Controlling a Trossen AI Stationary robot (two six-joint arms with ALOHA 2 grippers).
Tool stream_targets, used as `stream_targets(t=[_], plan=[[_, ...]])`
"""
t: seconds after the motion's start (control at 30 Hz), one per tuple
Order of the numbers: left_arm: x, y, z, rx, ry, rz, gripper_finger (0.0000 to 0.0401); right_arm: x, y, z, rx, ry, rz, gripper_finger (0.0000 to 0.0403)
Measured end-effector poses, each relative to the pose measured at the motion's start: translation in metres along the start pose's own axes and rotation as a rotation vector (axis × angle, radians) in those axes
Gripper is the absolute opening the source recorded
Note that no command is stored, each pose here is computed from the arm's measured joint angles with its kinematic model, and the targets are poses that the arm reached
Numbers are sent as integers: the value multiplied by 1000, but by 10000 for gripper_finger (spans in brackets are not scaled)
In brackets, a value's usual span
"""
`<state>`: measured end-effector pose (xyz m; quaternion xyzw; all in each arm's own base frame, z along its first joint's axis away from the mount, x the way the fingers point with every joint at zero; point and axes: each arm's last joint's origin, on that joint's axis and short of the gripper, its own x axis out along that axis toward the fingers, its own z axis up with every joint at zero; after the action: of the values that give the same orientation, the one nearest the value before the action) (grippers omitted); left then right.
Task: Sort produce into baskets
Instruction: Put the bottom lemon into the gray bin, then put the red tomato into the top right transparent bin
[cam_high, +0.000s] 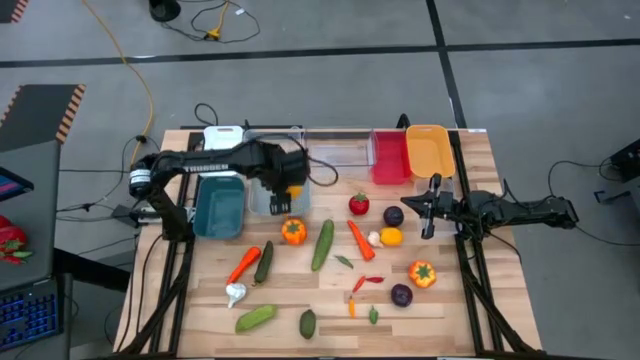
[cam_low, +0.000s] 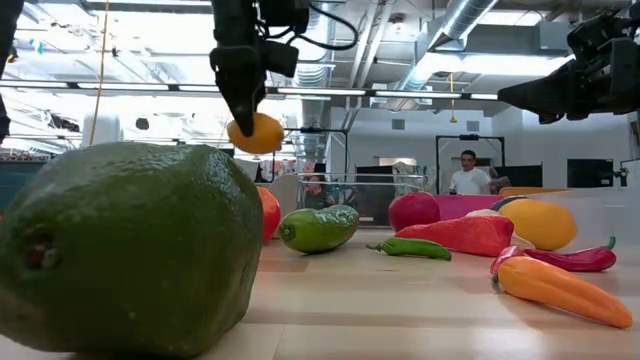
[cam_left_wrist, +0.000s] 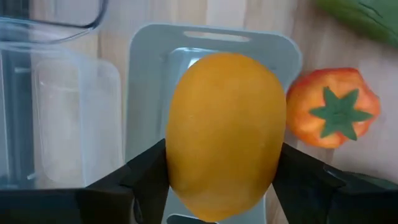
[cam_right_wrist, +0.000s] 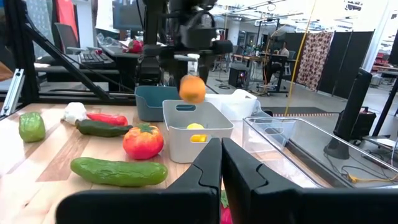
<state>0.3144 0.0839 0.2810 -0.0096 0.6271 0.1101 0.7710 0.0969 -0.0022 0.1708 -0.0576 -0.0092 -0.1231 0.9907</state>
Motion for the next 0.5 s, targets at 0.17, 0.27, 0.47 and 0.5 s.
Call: stream_targets(t=[0.17, 0.27, 0.47, 0.5], plan=[[2, 16, -2, -32, -1, -56, 276, 0, 0, 0, 0, 0, 0, 37], [2, 19, -3, -10, -5, -75, 297, 0, 0, 0, 0, 0, 0, 37], [2, 22, -3, 13, 6, -8, 309, 0, 0, 0, 0, 0, 0, 37], [2, 22, -3, 13, 11, 11, 308, 0, 0, 0, 0, 0, 0, 37]])
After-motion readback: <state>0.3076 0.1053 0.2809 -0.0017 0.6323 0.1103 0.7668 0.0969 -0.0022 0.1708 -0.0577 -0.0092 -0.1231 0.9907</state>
